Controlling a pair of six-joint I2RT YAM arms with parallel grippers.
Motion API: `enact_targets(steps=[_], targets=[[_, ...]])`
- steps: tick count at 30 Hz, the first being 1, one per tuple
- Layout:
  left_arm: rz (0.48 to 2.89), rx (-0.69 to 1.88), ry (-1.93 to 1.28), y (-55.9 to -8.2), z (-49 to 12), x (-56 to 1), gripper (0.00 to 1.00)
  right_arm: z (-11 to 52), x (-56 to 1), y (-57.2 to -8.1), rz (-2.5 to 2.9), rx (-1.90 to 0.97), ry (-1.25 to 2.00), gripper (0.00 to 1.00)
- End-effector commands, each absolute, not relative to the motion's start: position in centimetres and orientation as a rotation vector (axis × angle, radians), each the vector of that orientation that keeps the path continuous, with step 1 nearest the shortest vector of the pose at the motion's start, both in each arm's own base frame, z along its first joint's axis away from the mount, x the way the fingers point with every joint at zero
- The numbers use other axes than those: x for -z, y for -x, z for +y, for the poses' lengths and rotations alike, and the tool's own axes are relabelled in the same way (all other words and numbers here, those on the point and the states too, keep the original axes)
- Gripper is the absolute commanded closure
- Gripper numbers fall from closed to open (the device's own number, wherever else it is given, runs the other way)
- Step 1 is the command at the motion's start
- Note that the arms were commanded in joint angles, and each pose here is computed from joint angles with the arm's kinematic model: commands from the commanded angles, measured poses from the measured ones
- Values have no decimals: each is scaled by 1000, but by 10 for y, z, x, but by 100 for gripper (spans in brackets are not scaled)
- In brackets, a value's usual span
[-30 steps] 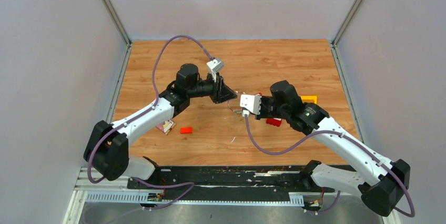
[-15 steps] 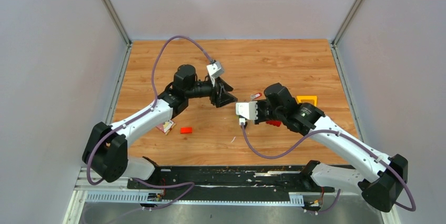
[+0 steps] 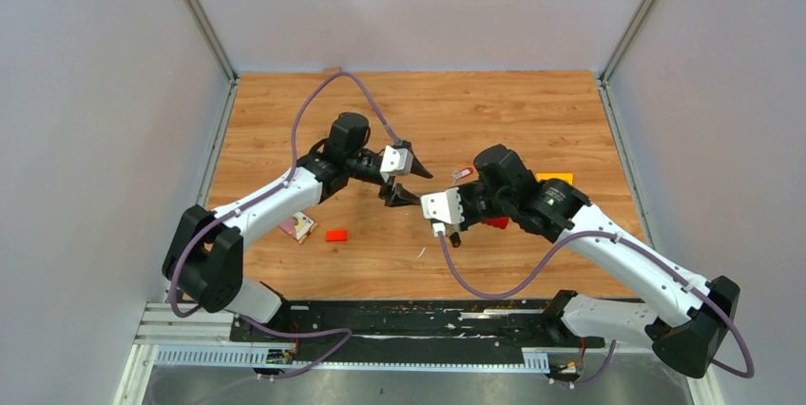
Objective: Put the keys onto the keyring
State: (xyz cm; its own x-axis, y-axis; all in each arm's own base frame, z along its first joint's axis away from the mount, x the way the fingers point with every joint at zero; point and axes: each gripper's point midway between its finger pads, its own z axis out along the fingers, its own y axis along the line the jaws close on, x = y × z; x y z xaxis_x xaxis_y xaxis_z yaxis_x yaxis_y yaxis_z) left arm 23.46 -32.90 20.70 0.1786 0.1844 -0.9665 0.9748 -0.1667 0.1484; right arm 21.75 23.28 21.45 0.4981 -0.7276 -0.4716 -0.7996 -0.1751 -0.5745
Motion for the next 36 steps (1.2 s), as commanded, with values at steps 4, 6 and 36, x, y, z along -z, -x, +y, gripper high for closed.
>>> enact_targets(steps=[4, 6, 36], targets=[[932, 1144, -1697, -211, -332, -212, 31, 248, -231, -212, 1174, -175, 1934, 100], [912, 1163, -1700, -203, -334, -212, 31, 249, -230, -212, 1172, -176, 1939, 100], [1245, 1477, -1609, -201, -354, -198, 67, 248, -222, -230, 1043, 234, 2052, 100]])
